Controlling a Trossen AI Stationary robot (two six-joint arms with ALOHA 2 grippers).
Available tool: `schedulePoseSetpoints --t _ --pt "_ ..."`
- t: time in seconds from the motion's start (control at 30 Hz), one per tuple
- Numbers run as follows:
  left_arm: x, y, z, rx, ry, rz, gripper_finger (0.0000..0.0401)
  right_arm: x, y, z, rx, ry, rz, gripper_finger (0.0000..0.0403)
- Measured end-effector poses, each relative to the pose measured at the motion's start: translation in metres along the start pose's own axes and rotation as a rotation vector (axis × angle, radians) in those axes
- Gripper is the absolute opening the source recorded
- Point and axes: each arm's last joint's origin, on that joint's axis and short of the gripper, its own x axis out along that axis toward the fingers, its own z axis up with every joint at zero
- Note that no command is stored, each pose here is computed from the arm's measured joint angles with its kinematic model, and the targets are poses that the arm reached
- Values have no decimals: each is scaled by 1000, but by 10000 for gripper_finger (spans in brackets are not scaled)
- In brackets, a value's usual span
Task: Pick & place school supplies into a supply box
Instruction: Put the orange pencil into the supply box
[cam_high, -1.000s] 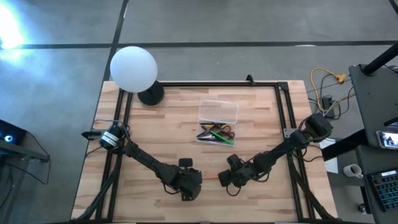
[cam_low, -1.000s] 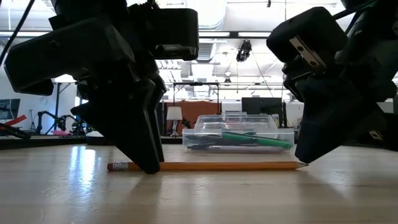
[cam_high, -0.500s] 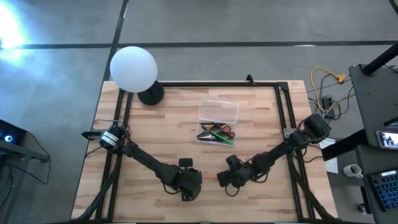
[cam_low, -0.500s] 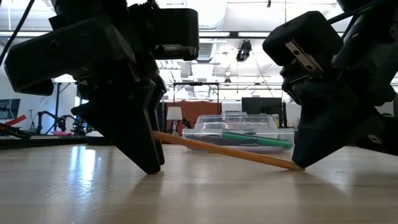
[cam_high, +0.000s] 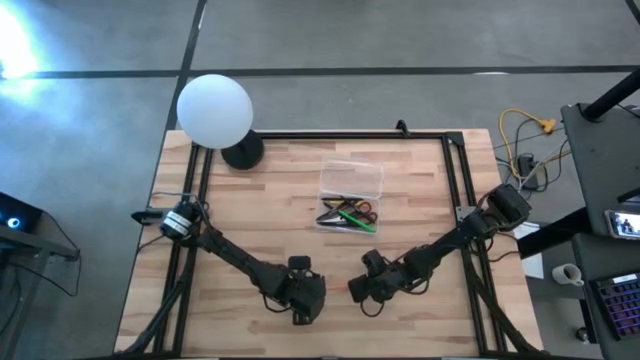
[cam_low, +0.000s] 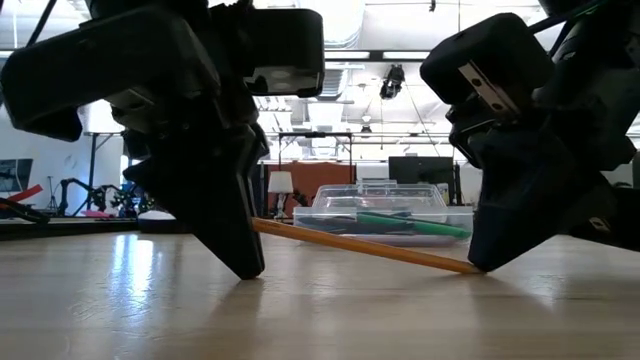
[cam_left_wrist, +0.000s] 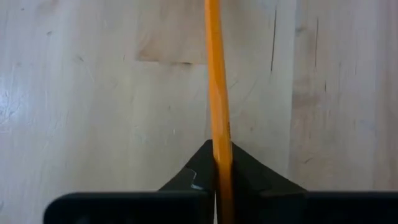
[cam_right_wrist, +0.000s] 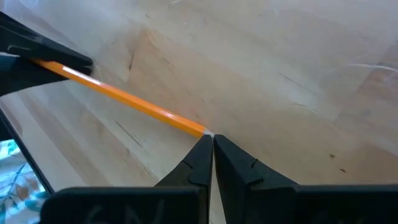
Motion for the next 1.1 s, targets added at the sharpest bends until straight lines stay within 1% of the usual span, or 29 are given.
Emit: schedulePoseSetpoints --t 0.17,0.27,0.37,0.53,0.63,0.77,0.9,1.0,1.1 --pt "-1 3 2 -13 7 -9 4 -4 0 1 -38 2 -8 13" --pt "-4 8 3 -18 24 -1 3 -16 4 3 -90 0 -7 13" --pt "-15 15 6 -47 27 8 2 -40 13 7 -136 -23 -5 13" --pt "-47 31 21 -85 -24 35 2 -103 18 12 -185 -220 -27 13" --pt "-65 53 37 -109 -72 66 2 -137 13 18 -194 -306 -28 13" --pt "-70 96 59 -139 -71 122 2 -166 3 28 -204 -342 -43 13" --pt "-64 142 78 -152 -59 143 1 -176 -2 32 -220 -361 -58 13" --pt "-61 171 85 -139 -11 172 1 -178 -4 33 -226 -372 -68 13" --pt "-56 191 90 -139 33 136 2 -178 -4 32 -230 -369 -67 13"
